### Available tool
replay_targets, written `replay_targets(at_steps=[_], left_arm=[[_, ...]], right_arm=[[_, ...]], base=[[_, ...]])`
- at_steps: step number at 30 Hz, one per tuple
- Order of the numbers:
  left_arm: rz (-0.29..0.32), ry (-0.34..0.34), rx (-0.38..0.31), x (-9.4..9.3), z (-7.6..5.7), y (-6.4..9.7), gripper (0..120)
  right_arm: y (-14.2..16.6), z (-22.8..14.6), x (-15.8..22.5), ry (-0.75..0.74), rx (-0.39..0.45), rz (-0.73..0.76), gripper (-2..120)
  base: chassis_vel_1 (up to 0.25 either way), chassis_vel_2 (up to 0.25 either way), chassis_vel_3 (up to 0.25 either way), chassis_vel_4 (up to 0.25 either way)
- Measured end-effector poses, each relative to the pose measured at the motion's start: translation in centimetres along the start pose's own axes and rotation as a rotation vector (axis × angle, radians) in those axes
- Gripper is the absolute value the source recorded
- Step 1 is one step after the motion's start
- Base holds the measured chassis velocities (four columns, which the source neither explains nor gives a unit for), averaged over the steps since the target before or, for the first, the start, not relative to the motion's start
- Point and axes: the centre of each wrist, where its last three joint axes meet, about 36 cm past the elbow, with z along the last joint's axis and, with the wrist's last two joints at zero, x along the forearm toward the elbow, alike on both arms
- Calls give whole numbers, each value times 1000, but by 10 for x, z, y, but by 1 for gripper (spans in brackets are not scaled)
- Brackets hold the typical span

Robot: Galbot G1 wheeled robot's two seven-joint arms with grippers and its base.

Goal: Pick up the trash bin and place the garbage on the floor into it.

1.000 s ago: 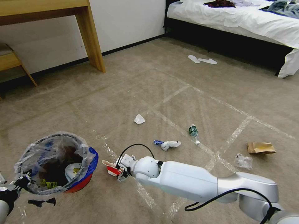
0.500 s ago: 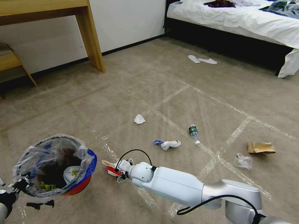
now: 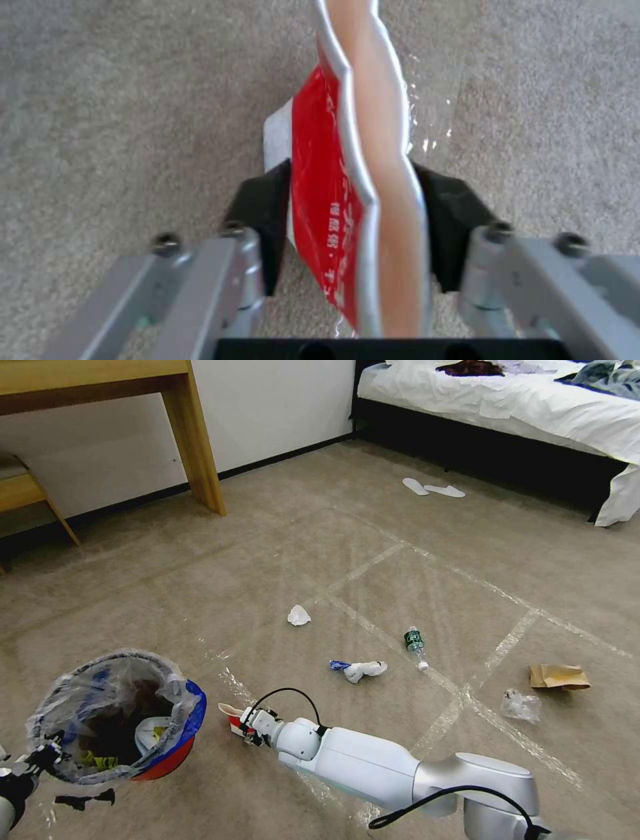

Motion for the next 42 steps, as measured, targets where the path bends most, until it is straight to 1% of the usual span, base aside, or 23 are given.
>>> replay_targets(at_steps=[1,2,4,9,12,13,14,17,21,23,26,28,29,31,32,34,35,36,37,38,39,41,42], left_arm=[[0,0,0,0,0,0,1],[0,1,0,0,0,0,1],[1,4,-3,1,2,0,1],[3,7,-1,1,4,0,1],[8,7,0,1,4,-1,1],[8,7,0,1,4,-1,1],[9,6,0,0,5,-2,1],[12,6,-1,0,5,-3,1],[13,6,-3,-1,5,-3,1],[16,5,-6,-2,4,-4,1],[17,5,-8,-2,4,-4,1],[24,9,-12,-3,4,-7,1],[24,9,-12,-3,4,-7,1],[31,14,-16,-4,5,-9,1],[31,14,-16,-4,5,-9,1],[54,22,-20,-7,7,-15,1],[54,22,-20,-7,7,-15,1],[61,26,-21,-8,7,-17,1],[71,31,-23,-9,9,-20,1],[71,31,-23,-9,9,-20,1],[78,35,-27,-11,10,-22,1],[92,43,-34,-13,11,-26,1],[92,43,-34,-13,11,-26,1]], right_arm=[[0,0,0,0,0,0,42],[1,2,-1,-3,2,2,39],[0,7,-5,-11,9,11,26],[-2,14,-9,-15,17,25,22],[-7,19,-10,-21,19,39,10],[-7,19,-10,-21,19,39,10],[-8,20,-10,-20,16,42,3],[-11,22,-9,-20,12,48,0],[-12,22,-6,-30,-3,57,0],[-18,16,5,-47,-36,70,0],[-24,12,13,-58,-56,82,0],[-42,-4,40,-112,-104,116,0],[-42,-4,40,-112,-104,116,0],[-57,-16,68,-169,-146,147,0],[-57,-16,68,-169,-146,147,0],[-99,-19,117,-263,-218,239,0],[-99,-19,117,-263,-218,239,0],[-112,-17,133,-285,-239,265,0],[-133,-14,159,-323,-270,310,0],[-133,-14,159,-323,-270,310,0],[-149,-12,183,-357,-290,348,0],[-163,-12,223,-425,-322,379,0],[-163,-12,223,-425,-322,379,0]], base=[[0,0,0,0],[0,0,0,0],[0,0,0,0],[0,0,0,0],[0,0,0,0],[0,0,0,0],[0,0,0,0],[0,0,0,0],[0,0,0,0],[0,0,0,0],[0,0,0,0],[0,0,0,0],[0,0,0,0],[0,0,0,0],[0,0,0,0],[0,0,0,0],[0,0,0,0],[0,0,0,0],[0,0,0,0],[0,0,0,0],[0,0,0,0],[0,0,0,0],[0,0,0,0]])
